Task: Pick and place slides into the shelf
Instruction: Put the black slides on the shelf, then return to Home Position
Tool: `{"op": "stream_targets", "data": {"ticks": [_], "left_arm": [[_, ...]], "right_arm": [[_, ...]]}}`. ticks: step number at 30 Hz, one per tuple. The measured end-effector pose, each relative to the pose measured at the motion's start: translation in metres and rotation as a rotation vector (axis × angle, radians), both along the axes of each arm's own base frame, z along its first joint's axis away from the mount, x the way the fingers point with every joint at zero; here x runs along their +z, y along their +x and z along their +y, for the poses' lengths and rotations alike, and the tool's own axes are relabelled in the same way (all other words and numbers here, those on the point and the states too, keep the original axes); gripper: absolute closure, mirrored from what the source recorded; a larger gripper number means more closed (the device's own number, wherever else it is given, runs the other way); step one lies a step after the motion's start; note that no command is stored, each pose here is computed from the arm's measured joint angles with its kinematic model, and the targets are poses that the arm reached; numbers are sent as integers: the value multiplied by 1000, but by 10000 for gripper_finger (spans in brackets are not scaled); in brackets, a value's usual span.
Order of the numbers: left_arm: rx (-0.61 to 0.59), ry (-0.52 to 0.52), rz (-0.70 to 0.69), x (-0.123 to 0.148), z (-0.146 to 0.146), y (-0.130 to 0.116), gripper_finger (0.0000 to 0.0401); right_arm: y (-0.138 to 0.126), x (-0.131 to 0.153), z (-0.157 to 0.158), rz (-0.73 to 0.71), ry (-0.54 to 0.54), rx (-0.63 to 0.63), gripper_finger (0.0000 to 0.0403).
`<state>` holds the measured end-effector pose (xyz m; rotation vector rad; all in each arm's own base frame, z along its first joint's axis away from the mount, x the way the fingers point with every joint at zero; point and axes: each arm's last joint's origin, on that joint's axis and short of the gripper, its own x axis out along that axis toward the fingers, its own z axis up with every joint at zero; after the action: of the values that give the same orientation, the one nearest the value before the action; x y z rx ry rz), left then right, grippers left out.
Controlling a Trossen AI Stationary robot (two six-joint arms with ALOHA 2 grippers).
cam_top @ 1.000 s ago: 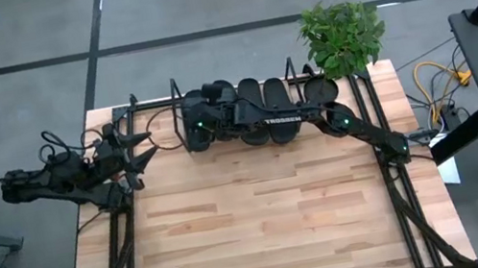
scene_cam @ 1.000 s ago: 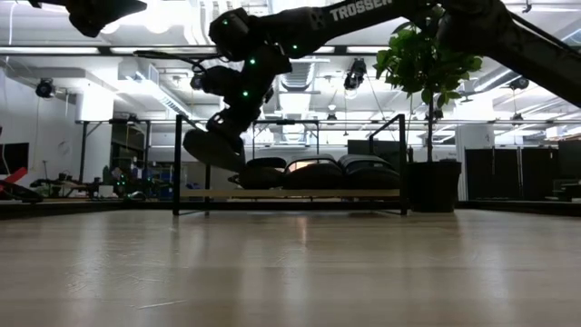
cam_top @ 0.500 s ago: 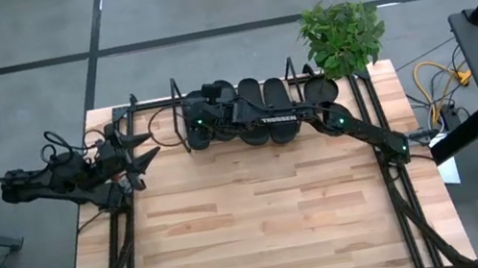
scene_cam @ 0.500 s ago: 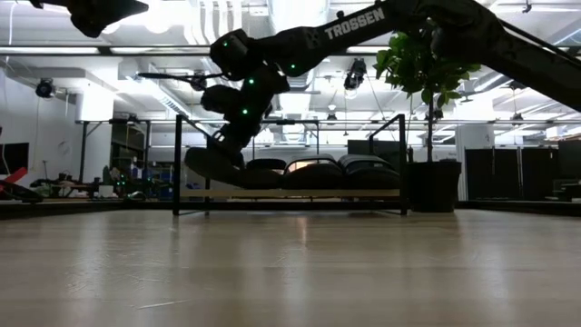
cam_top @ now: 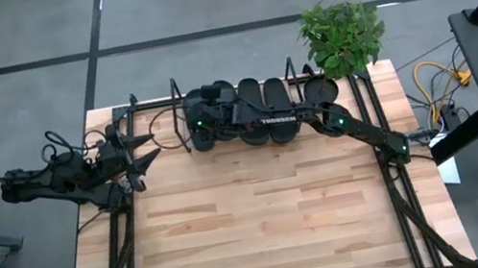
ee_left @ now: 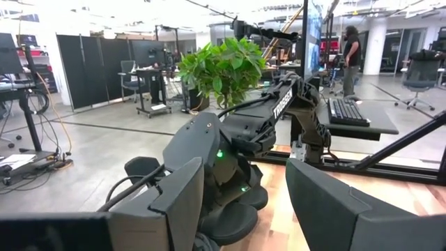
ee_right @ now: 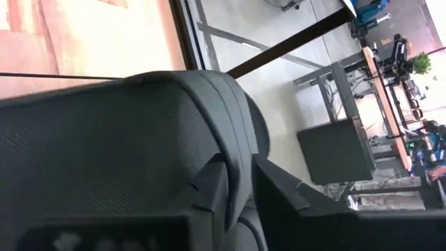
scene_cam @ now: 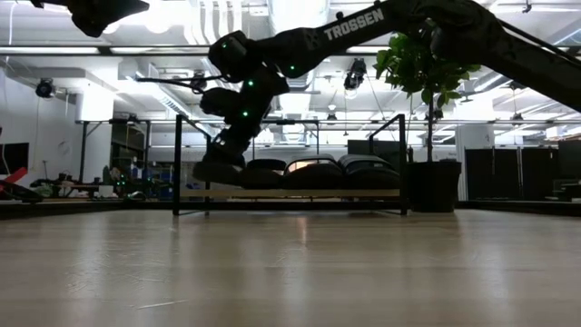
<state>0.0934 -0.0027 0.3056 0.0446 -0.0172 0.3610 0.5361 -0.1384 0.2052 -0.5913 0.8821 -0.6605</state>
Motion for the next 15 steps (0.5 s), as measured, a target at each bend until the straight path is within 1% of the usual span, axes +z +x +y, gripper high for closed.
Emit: {"op": "stream_targets", "data": {"ticks": [8, 12, 15], "left_arm": [[-1, 0, 1, 0, 0, 0, 211], [-1, 2, 1, 0, 0, 0, 211], [-2, 2, 0, 0, 0, 0, 211]], "right_arm": [[4, 6, 11, -22, -5, 18, 278], [5, 12, 16, -40, -21, 0, 263], [4, 19, 23, -28, -17, -20, 260]]}}
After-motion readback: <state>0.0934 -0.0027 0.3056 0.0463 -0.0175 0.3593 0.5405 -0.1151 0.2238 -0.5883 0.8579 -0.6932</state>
